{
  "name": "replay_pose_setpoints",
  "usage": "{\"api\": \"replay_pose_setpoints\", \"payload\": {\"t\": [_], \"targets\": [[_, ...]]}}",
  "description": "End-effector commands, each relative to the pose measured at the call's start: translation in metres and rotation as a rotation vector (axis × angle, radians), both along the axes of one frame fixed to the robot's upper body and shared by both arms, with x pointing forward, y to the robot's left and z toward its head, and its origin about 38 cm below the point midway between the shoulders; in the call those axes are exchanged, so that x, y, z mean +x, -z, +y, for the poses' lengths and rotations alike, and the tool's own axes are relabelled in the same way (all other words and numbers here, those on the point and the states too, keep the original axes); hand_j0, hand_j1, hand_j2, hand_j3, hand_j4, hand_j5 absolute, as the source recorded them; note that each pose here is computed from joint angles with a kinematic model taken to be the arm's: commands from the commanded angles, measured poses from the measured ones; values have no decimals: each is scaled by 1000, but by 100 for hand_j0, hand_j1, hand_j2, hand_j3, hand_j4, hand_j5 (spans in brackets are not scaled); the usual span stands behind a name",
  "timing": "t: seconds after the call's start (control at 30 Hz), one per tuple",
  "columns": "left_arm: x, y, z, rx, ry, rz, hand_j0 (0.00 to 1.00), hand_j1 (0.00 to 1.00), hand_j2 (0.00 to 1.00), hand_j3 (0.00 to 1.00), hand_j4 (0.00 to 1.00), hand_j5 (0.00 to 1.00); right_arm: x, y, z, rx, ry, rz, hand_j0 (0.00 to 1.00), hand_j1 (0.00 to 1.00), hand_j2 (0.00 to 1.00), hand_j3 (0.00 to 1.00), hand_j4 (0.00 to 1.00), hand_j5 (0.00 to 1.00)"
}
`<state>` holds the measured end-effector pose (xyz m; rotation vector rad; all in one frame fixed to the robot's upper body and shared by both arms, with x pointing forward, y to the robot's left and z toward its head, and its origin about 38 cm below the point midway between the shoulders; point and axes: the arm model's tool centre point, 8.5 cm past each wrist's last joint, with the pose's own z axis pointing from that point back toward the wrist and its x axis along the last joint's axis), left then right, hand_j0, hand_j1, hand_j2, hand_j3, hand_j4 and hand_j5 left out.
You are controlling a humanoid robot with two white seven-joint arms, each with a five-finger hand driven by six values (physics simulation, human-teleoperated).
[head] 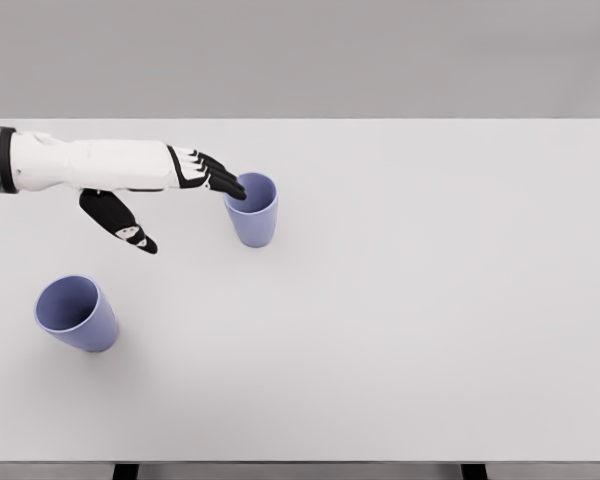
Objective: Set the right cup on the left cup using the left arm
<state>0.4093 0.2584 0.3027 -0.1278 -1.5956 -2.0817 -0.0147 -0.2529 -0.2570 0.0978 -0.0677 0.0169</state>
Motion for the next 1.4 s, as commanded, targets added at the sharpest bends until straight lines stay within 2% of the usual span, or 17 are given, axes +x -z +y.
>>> {"api": "replay_pose_setpoints", "payload": {"t": [0.0, 0.03, 0.07, 0.1, 0.2, 0.23, 0.27, 0.3, 0.4, 0.5, 0.57, 0.63, 0.8, 1.07, 1.2, 1.3, 1.37], "targets": [[1, 1, 0, -4, -6, 9, 100, 100, 100, 100, 100, 100, -2, 0, 0, -4, 0, 4, 100, 100, 100, 100, 100, 100], [9, -5, 5, -4, -30, -7, 100, 100, 100, 100, 100, 100, -7, 0, 0, -4, 3, 13, 100, 100, 100, 100, 100, 100], [27, -13, 11, -9, -77, -26, 100, 100, 100, 100, 100, 100, -8, 0, 0, -4, 9, 14, 100, 100, 100, 100, 100, 100], [43, -10, -1, -26, -81, -23, 100, 100, 100, 100, 100, 100, -5, 0, 0, -4, 7, 5, 100, 100, 100, 100, 100, 100], [48, -2, -22, -11, -45, -32, 100, 100, 100, 100, 100, 100, -7, 0, 0, -4, 7, 13, 100, 100, 100, 100, 100, 100], [46, 11, -38, 10, -6, -7, 100, 100, 100, 100, 100, 100, -7, 0, 0, -4, 6, 12, 100, 100, 100, 100, 100, 100], [46, 13, -54, 12, 29, -4, 100, 100, 100, 100, 100, 100, -7, 0, 0, -4, 4, 12, 100, 100, 100, 100, 100, 100], [45, 24, -62, 27, 44, 21, 100, 100, 100, 100, 100, 100, -7, 0, 0, -4, 7, 12, 100, 100, 100, 100, 100, 100], [54, 32, -57, 69, 18, 16, 100, 100, 100, 100, 100, 100, -7, 0, 0, -4, 6, 12, 100, 100, 100, 100, 100, 100], [77, 42, -49, 70, -61, 39, 100, 100, 100, 100, 100, 100, -7, 0, 0, -4, 6, 13, 100, 100, 100, 100, 100, 100], [84, 46, -54, 62, -75, 49, 100, 100, 100, 100, 100, 100, -7, 0, 0, -4, 7, 13, 100, 100, 100, 100, 100, 100], [87, 46, -63, 51, -67, 50, 100, 100, 100, 100, 100, 100, -7, 0, 0, -4, 6, 13, 100, 100, 100, 100, 100, 100], [91, 64, -68, 73, -77, 76, 100, 100, 100, 100, 100, 100, -7, 0, 0, -4, 6, 13, 100, 100, 100, 100, 100, 100], [92, 65, -65, 77, -85, 77, 100, 100, 100, 100, 100, 100, -7, 0, 0, -4, 6, 12, 100, 100, 100, 100, 100, 100], [99, 69, -56, 99, -121, 75, 100, 100, 100, 100, 100, 100, -7, 0, 0, -4, 6, 12, 100, 100, 100, 100, 100, 100], [104, 76, -61, 112, -129, 78, 100, 100, 100, 100, 100, 100, -7, 0, 0, -4, 6, 12, 100, 100, 100, 100, 100, 100], [103, 90, -66, 119, -130, 95, 100, 100, 100, 100, 100, 100, -7, 0, 0, -4, 6, 12, 100, 100, 100, 100, 100, 100]]}}
